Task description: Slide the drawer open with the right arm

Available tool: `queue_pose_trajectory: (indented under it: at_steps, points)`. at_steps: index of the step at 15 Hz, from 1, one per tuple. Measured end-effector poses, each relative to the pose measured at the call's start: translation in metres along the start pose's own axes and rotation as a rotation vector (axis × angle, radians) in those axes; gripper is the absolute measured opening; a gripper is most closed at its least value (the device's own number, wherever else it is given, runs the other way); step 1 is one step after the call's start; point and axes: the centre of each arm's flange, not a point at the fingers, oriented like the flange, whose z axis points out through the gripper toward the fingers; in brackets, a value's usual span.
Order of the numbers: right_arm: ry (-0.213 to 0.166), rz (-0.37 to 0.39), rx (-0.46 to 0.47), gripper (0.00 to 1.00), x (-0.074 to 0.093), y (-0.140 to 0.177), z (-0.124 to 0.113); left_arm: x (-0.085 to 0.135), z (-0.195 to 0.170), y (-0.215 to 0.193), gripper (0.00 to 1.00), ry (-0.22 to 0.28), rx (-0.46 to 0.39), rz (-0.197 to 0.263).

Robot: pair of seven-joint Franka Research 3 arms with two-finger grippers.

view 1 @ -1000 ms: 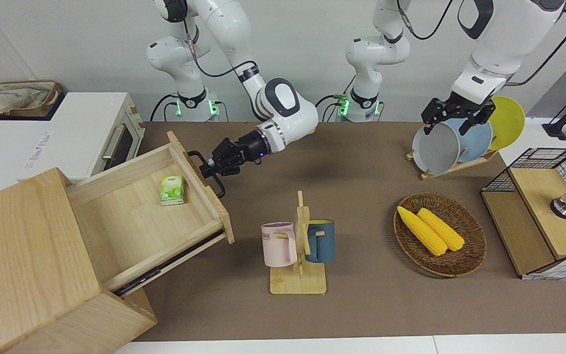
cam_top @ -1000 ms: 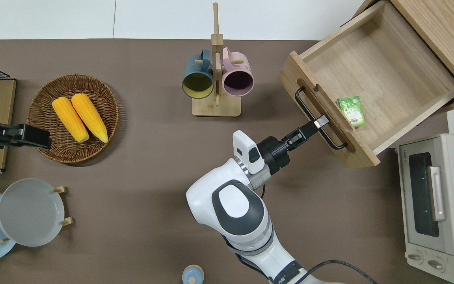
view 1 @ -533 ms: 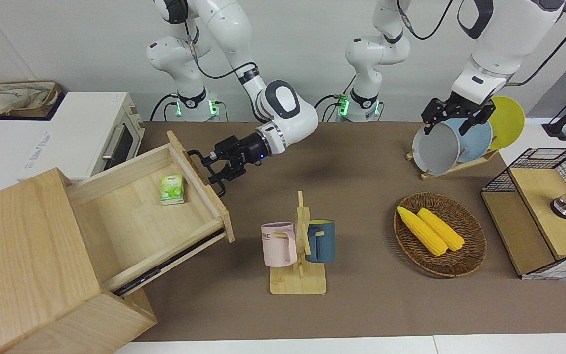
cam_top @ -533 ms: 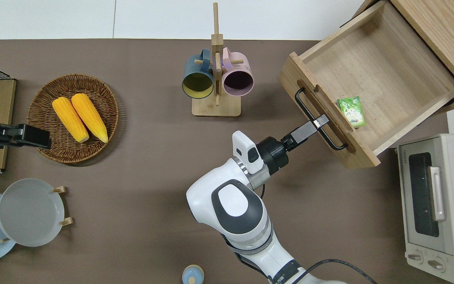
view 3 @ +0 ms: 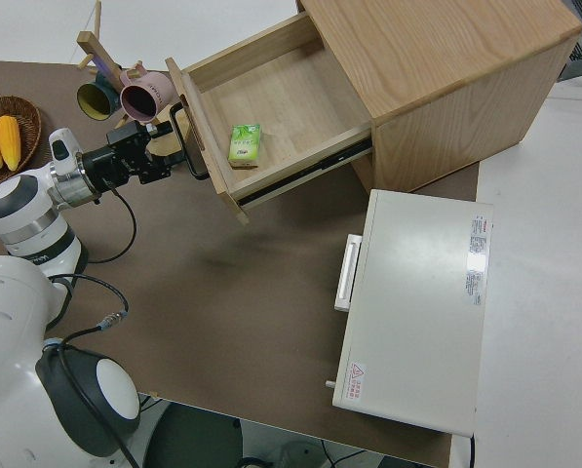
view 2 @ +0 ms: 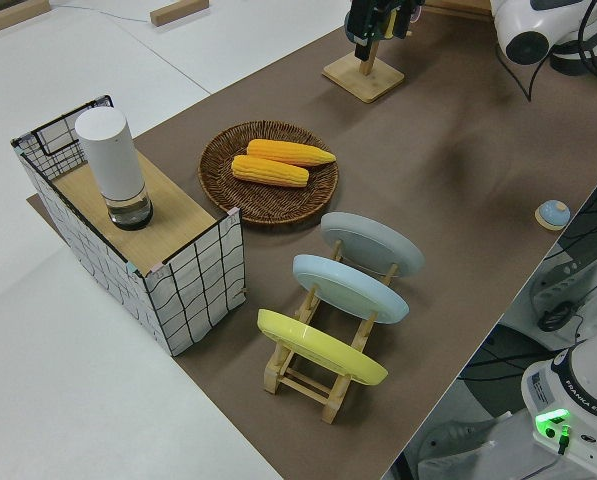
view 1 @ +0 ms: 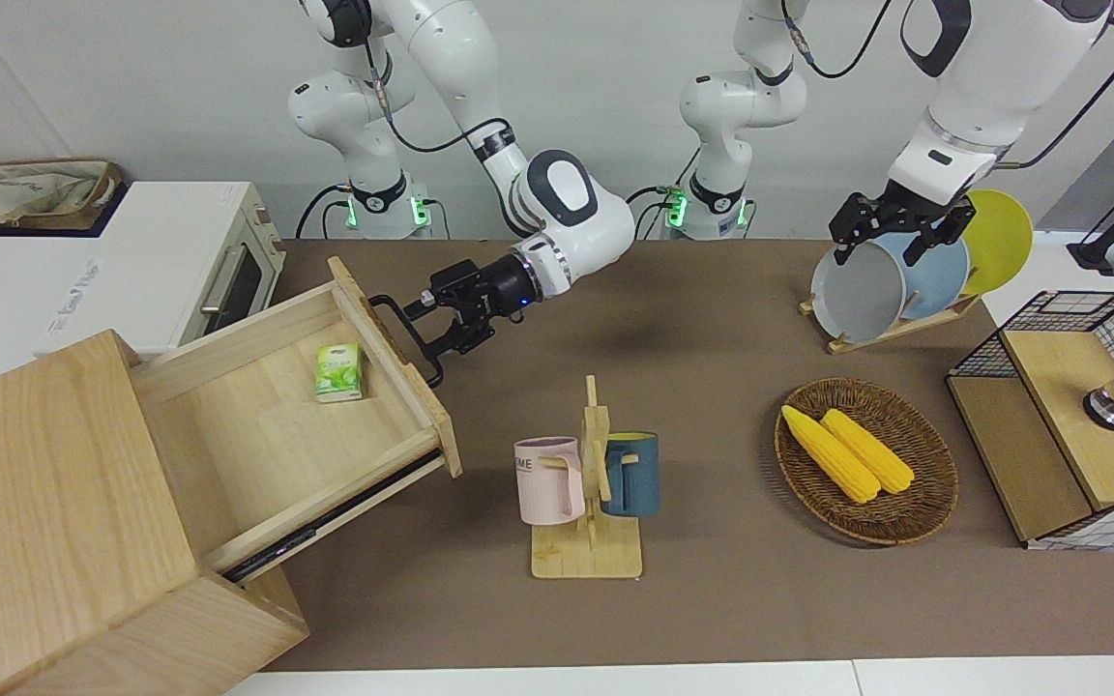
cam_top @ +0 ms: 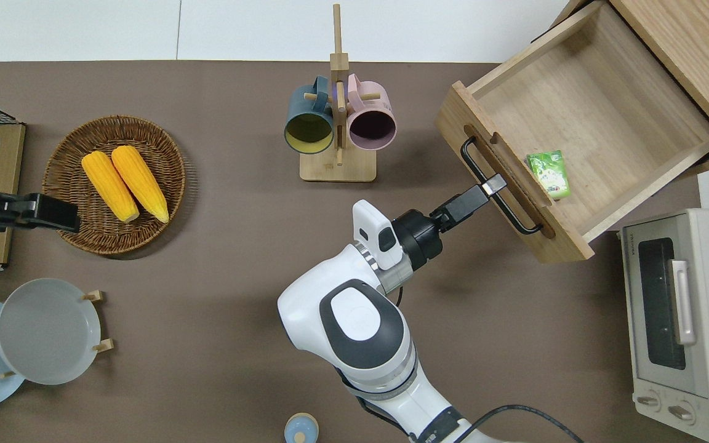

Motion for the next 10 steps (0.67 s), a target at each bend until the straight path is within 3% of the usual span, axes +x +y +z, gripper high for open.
queue_pose_trajectory:
  at_steps: [6,10]
  points:
    - [0.004,0.029,0.095,0.99,0.015,0.014,-0.046,0.000,0.000,0.000,1.00,0.000,0.000,0.000]
    - [-0.050,0.077,0.215,0.99,0.018,0.033,-0.058,0.000,0.000,0.000,1.00,0.000,0.000,0.000]
